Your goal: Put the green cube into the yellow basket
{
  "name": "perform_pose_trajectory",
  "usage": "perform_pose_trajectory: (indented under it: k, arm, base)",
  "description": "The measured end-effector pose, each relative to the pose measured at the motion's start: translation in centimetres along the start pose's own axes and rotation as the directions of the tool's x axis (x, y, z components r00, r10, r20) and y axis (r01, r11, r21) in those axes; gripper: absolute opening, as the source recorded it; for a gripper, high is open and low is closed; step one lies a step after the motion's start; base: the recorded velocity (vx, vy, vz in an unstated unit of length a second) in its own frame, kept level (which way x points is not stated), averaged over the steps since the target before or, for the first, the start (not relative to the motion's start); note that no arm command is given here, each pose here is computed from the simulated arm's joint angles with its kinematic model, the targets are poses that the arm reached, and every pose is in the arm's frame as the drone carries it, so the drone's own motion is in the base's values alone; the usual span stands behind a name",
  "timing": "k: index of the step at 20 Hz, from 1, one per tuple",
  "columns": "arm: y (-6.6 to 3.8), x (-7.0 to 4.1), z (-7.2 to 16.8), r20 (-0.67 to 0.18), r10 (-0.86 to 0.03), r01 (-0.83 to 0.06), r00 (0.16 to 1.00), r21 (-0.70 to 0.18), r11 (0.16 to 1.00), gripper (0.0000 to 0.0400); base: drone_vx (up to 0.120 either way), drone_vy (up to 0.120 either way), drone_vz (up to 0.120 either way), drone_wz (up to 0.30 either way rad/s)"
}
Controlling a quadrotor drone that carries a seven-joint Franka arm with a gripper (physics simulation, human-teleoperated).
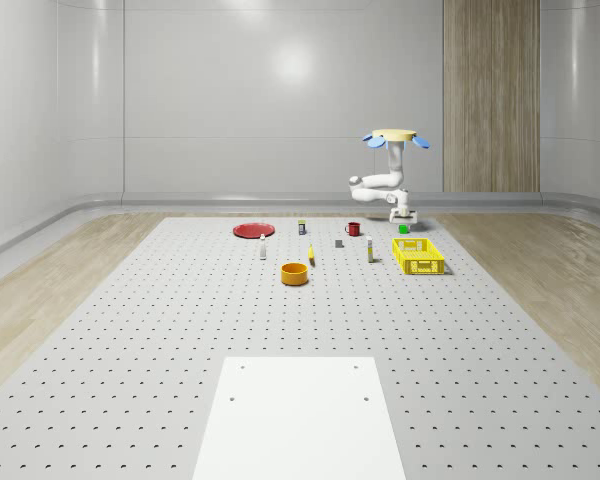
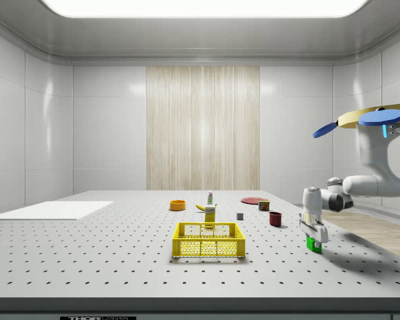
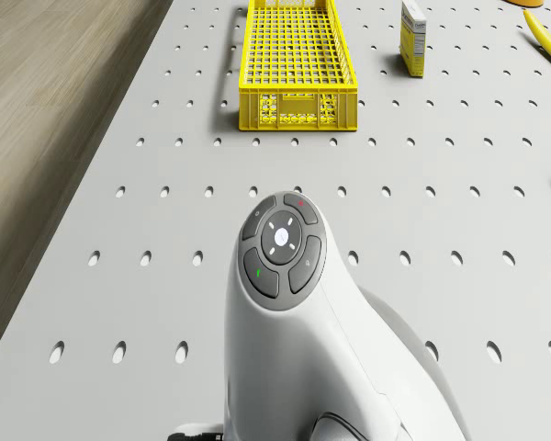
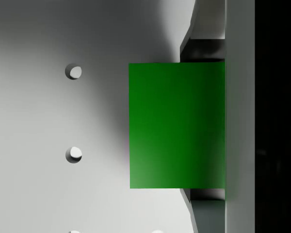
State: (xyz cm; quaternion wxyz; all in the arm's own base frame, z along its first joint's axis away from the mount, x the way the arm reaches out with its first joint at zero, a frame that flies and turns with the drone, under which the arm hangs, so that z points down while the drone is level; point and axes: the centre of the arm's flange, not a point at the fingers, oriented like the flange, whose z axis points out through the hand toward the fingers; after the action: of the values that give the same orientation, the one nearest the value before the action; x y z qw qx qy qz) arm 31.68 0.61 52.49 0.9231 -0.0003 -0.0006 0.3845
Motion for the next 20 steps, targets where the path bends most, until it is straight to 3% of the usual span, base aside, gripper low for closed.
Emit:
perform_pose_trajectory:
  k: [4,15,20]
  arm:
    - [0.0,0.0,-1.4,0.001,-0.003,0.003,1.0,0.001,1.0,0.0255]
    - [0.0,0.0,-3.6,0.003,0.017,-0.017,1.0,0.003,1.0,0.0251]
    - [0.0,0.0,-3.7,0.004,0.014,-0.014,1.0,0.003,1.0,0.0251]
  base:
    - [0.0,0.0,0.05,0.0]
    - [0.12,0.0,0.12,0.0]
    - [0.12,0.0,0.032,0.0]
